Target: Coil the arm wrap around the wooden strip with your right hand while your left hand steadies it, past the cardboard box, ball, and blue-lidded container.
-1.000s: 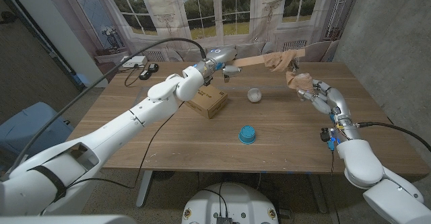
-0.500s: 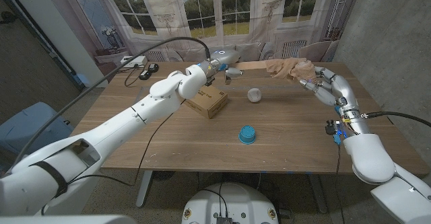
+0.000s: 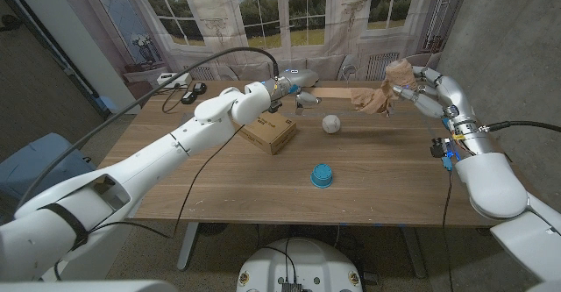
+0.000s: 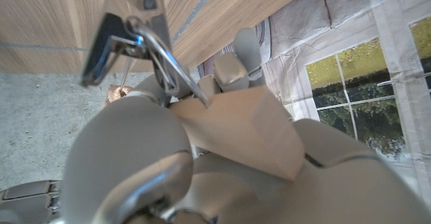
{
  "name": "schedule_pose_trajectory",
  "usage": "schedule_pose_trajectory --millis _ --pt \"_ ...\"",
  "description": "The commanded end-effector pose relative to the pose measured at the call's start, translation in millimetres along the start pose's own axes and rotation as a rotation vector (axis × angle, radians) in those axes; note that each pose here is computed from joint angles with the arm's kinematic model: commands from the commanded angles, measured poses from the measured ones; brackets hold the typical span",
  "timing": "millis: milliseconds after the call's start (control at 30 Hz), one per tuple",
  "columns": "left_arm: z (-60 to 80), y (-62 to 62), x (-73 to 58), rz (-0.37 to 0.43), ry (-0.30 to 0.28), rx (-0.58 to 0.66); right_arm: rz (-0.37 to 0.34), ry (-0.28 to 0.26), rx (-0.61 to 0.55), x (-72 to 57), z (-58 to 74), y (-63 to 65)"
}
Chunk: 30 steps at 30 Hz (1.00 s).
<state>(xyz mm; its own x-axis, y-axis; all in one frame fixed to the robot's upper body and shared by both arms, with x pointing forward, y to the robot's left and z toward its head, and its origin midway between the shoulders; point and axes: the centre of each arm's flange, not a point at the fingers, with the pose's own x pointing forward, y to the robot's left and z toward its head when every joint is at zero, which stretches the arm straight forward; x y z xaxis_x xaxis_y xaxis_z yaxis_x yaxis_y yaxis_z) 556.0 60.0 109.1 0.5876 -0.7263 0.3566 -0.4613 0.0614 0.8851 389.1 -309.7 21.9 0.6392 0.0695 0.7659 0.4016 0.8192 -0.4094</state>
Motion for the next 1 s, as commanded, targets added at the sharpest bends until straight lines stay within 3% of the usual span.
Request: schedule_pose_trajectory --millis 33,333,467,1000 --pt "5.6 -0.1 -0.9 -0.047 -0.04 -0.003 0.062 0.012 -0.061 34.5 18.2 -12.5" --pt "5.6 -1.3 -3.4 -0.032 -0.069 -0.014 0.135 0.035 -0.105 62.8 29.4 -7.9" --pt "7.2 -1.4 -6.4 -0.023 -0.092 -0.027 0.173 0.058 -0.111 81.7 30.6 -5.0" --pt "4.5 -1.8 -13.6 -0.016 -0.113 -0.064 0.321 0.198 -0.104 140.8 13.9 5.4"
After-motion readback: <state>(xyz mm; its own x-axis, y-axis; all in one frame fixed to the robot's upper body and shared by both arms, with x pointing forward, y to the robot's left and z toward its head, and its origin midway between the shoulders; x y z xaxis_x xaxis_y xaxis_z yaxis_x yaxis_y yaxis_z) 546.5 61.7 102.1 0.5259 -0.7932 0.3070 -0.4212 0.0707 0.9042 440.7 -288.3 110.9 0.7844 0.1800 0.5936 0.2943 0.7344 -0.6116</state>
